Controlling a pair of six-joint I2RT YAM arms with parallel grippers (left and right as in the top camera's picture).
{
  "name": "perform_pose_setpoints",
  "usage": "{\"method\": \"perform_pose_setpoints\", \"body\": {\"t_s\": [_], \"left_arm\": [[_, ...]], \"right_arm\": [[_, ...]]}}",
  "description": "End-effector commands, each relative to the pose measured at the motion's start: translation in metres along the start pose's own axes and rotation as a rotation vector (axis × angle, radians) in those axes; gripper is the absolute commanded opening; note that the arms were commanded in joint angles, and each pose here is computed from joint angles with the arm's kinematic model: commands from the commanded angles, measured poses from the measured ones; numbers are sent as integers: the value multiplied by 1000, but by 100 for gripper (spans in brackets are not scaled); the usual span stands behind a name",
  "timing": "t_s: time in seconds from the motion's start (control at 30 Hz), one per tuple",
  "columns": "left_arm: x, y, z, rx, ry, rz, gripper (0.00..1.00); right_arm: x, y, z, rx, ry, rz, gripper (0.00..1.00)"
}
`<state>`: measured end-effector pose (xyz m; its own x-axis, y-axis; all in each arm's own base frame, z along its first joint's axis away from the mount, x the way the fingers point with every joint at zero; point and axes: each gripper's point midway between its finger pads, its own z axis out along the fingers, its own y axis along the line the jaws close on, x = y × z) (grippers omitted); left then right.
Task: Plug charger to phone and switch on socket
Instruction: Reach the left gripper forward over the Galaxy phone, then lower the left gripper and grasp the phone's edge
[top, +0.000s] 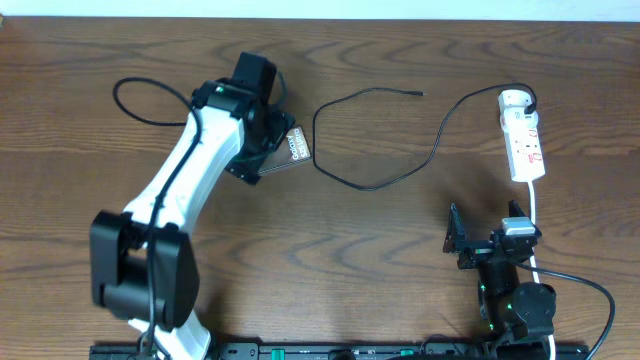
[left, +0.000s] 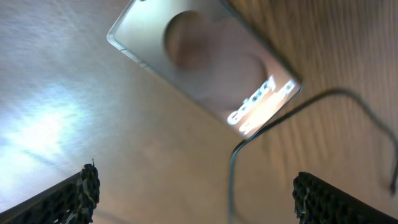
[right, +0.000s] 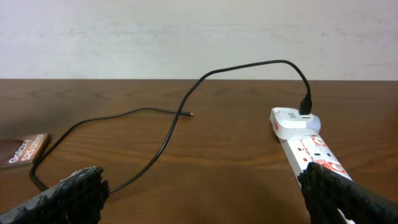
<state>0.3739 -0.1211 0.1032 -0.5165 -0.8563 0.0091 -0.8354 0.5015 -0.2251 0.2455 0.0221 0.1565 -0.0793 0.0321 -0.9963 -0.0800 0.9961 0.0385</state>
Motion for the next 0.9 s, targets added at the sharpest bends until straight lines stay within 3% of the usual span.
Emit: {"method": "perform_pose_setpoints", "body": {"t_s": [0.0,0.13,0.3,0.53,0.87], "left_arm": [[-11,-11,9,2,-37,-200,98],[-20,-21,20,36,-43,-336,98],[-28,-35,29,89,-50,-343,98],[-28,-25,57,28,-22,-415,98],[-43,-13,68,3,-103,-471,98]], "right_arm": [[0,-1,0,3,-1,-12,99],[0,-1,0,4,-1,-12,99],[0,-1,0,4,-1,-12,99],[0,-1,0,3,-1,-12,99],[0,-1,0,3,-1,-12,99]]}}
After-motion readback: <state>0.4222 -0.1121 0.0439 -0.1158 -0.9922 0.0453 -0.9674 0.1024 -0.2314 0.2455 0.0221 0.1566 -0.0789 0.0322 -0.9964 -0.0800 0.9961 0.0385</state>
